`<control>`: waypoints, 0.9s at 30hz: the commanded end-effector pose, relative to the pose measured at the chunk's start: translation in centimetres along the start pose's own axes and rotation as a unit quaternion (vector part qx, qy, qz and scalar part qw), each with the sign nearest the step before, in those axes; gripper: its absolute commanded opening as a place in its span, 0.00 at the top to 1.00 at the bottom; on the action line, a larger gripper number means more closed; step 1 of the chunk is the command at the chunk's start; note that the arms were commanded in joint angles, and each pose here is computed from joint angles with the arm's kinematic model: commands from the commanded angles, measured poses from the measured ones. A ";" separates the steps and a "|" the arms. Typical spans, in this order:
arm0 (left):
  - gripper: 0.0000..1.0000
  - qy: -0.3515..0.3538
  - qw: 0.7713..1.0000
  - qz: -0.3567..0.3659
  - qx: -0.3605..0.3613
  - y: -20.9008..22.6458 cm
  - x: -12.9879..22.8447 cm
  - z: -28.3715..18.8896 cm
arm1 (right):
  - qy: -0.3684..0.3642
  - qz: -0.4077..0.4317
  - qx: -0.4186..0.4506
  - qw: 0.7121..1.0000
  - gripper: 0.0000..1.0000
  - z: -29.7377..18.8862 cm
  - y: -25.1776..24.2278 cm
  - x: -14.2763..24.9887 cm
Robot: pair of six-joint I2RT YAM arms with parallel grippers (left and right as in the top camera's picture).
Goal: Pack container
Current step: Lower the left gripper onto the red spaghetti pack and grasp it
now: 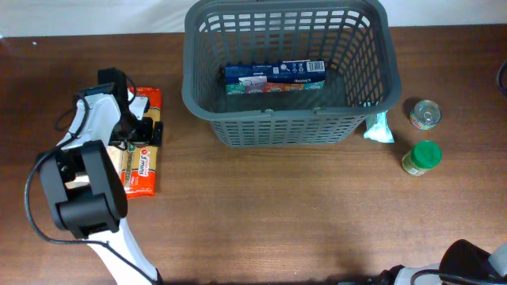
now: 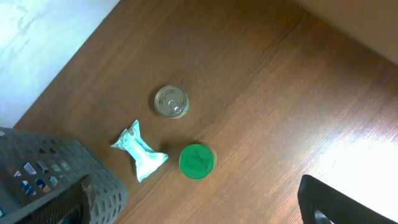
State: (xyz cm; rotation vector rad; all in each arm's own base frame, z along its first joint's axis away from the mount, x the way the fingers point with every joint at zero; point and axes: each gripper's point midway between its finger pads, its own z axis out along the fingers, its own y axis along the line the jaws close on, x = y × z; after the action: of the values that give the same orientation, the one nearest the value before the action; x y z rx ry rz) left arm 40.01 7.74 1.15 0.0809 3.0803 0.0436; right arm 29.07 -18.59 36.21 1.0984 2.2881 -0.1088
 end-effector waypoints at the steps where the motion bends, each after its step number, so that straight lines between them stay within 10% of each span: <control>1: 0.01 0.015 1.000 -0.002 0.005 -0.7 0.2 1.4 | 0.003 0.004 -0.002 1.000 0.01 0.3 -0.1 0.0; 10: 0.25 -0.005 1.000 0.019 0.002 -2.1 -1.2 1.5 | 0.004 0.004 -0.002 1.000 0.01 0.3 -0.1 0.0; 17: 0.98 -0.004 1.000 0.024 -0.014 -2.0 -1.3 1.4 | 0.004 0.004 -0.002 1.000 0.01 0.3 -0.1 0.0; 27: 0.98 -0.048 0.998 -0.003 -0.040 1.6 -5.0 -4.9 | 0.003 0.004 -0.002 1.000 0.01 0.3 -0.1 0.0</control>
State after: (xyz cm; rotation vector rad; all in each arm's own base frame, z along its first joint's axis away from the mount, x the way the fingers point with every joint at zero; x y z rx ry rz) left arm 41.79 6.85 2.70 0.1208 3.0845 0.1043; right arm 29.14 -18.55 36.18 1.1010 2.2873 -0.1021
